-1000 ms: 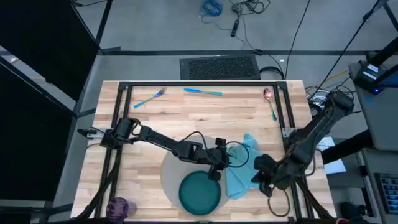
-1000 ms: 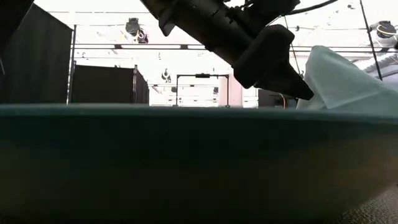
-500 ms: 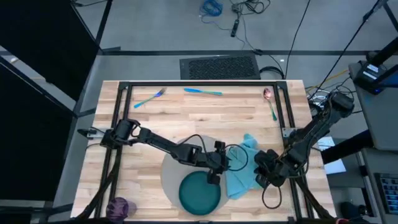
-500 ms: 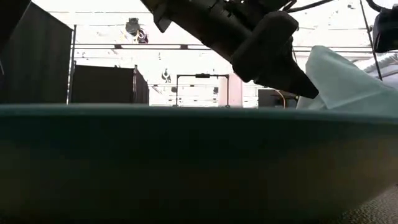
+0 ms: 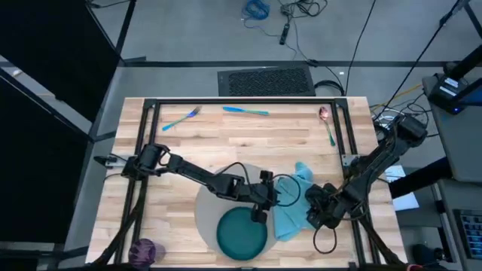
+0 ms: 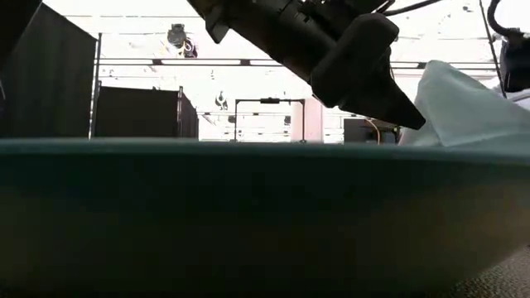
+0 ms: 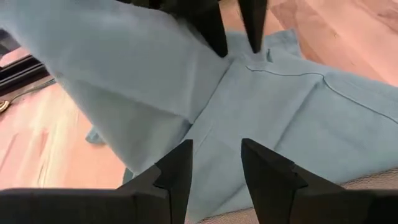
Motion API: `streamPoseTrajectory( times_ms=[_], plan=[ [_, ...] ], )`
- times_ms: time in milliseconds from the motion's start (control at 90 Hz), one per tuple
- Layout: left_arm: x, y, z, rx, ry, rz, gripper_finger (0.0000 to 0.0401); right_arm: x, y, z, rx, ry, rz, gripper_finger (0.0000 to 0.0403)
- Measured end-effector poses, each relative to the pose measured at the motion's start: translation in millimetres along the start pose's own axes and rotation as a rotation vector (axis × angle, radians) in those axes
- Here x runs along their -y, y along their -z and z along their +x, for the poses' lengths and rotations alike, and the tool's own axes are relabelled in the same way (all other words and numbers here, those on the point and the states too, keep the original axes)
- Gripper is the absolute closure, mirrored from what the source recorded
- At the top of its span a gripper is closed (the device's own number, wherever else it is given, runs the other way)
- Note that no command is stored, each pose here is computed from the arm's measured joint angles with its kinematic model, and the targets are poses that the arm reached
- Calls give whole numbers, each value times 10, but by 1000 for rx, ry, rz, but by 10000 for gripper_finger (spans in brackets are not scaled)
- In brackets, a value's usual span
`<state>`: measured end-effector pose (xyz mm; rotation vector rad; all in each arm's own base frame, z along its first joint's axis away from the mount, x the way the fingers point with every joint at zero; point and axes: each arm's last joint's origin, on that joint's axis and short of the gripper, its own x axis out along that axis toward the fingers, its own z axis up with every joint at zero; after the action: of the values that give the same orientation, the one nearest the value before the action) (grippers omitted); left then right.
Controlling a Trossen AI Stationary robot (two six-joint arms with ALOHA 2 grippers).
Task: Set table place
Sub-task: Fold the blue napkin
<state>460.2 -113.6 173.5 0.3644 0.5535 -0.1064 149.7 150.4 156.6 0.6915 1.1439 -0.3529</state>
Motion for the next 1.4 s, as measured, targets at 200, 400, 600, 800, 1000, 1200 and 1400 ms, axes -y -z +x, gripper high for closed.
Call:
streamPoseTrajectory(
  times_ms=[200,400,600,800,1000,1200,1400],
  plan=[
    [0,1,0,-1,0,1,278,-77,5,22,-16,-67,8,205],
    [0,-1,-1,-1,0,0,278,-70,7,23,-21,-60,5,212],
    [4,2,-2,-4,2,-20,278,-3,17,45,-23,17,11,228],
    [21,-2,-6,-4,5,-19,278,-15,27,91,-25,23,13,242],
    [21,-2,-6,-3,5,-18,278,-37,18,94,-18,1,20,243],
    [21,-1,-6,-4,5,-19,278,-20,10,120,-18,27,22,247],
    [25,-2,-6,-3,5,-18,278,-7,4,175,-18,58,23,284]
  ],
)
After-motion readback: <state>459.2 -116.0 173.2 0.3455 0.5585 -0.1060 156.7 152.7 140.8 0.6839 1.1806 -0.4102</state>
